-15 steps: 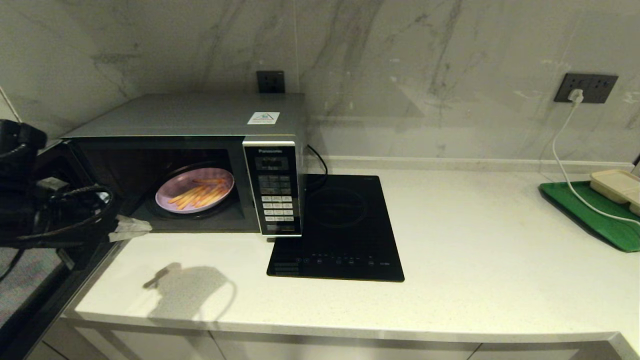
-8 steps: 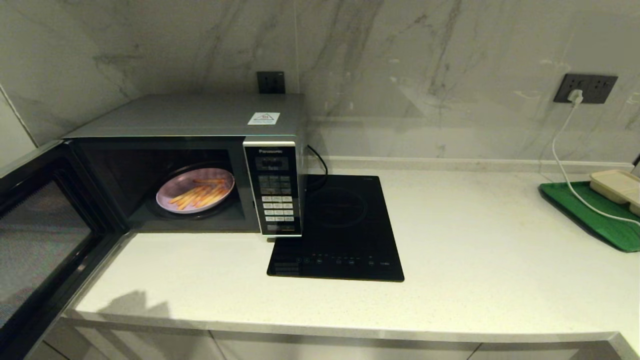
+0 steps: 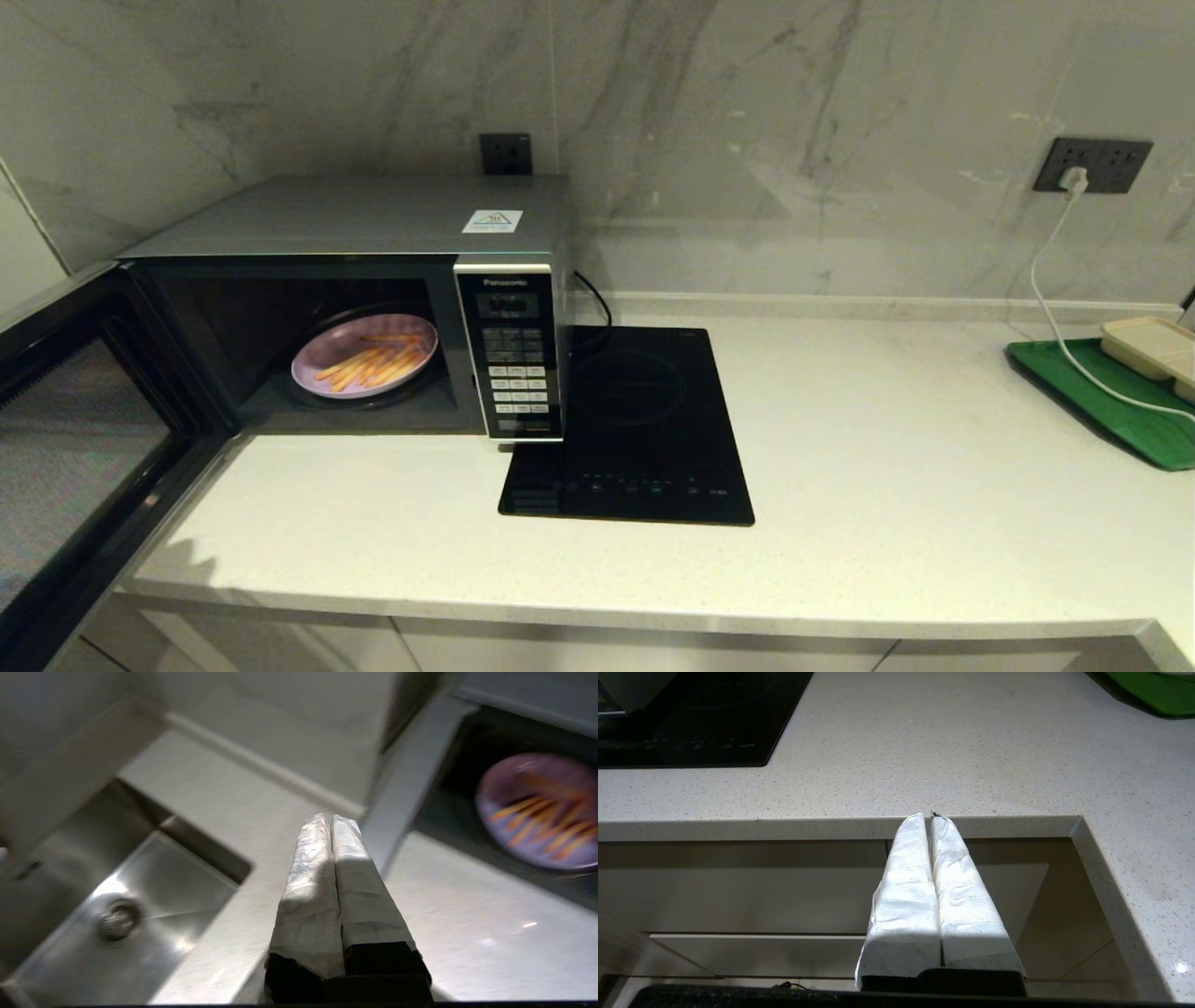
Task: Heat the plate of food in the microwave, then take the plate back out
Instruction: Close the microwave oven
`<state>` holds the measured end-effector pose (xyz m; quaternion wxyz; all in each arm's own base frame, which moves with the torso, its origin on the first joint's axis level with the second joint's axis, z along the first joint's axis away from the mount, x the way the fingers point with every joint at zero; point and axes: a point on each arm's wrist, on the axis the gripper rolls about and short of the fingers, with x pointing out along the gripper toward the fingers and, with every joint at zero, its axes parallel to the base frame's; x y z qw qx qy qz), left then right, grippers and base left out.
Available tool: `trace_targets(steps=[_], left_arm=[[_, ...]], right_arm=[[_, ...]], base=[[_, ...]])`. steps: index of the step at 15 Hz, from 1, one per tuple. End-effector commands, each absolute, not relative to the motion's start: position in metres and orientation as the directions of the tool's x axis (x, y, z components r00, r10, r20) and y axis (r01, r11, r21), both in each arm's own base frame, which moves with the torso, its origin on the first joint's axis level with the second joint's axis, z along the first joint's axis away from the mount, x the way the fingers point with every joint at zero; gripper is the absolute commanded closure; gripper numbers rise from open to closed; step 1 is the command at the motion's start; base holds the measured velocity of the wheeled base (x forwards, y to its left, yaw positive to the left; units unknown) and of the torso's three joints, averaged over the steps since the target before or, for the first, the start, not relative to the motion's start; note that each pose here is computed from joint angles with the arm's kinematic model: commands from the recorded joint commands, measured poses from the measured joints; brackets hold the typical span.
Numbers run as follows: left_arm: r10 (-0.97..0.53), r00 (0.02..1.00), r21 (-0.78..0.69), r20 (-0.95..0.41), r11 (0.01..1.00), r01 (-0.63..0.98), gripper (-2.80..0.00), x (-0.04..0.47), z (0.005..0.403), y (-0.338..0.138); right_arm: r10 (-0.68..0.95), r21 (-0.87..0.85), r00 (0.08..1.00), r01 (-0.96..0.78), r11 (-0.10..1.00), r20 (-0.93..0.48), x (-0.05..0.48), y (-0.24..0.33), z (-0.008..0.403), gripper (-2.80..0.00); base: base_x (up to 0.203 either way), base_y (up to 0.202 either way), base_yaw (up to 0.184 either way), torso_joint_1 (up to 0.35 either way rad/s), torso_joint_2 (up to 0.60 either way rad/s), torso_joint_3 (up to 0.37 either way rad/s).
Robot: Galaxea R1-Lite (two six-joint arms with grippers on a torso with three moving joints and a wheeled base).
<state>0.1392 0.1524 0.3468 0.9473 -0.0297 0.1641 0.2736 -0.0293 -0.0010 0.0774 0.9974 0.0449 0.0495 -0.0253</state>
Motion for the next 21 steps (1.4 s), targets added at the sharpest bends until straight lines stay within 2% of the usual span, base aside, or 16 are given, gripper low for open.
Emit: trace_targets(steps=[1,4,9,12,21], left_arm=[[0.515,0.744,0.047,-0.426,0.834,-0.55,0.0,0.153,0.324,0.186],[0.488,0.666,0.013,-0.564,0.812,-0.584,0.0,0.157,0.297,0.207],[0.444,0.631,-0.018,-0.637,0.809,-0.587,0.0,0.167,0.276,0.222],[0.4,0.621,-0.044,-0.674,0.818,-0.574,0.0,0.163,0.275,0.213],[0.314,0.674,-0.086,-0.668,0.868,-0.489,0.0,0.164,0.293,0.164]], right_arm=[[-0.044,0.087,0.994,0.054,0.995,-0.102,-0.029,-0.001,0.077,0.0],[-0.045,0.088,0.994,0.054,0.995,-0.102,-0.029,-0.001,0.077,0.0],[-0.046,0.088,0.994,0.055,0.995,-0.102,-0.029,-0.001,0.077,0.0],[-0.046,0.087,0.994,0.055,0.995,-0.102,-0.029,-0.001,0.077,0.0],[-0.046,0.088,0.994,0.055,0.995,-0.102,-0.029,-0.001,0.077,0.0]], base=[[0.0,0.0,0.0,0.0,0.0,0.0],[0.0,0.0,0.0,0.0,0.0,0.0],[0.0,0.0,0.0,0.0,0.0,0.0],[0.0,0.0,0.0,0.0,0.0,0.0],[0.0,0.0,0.0,0.0,0.0,0.0]])
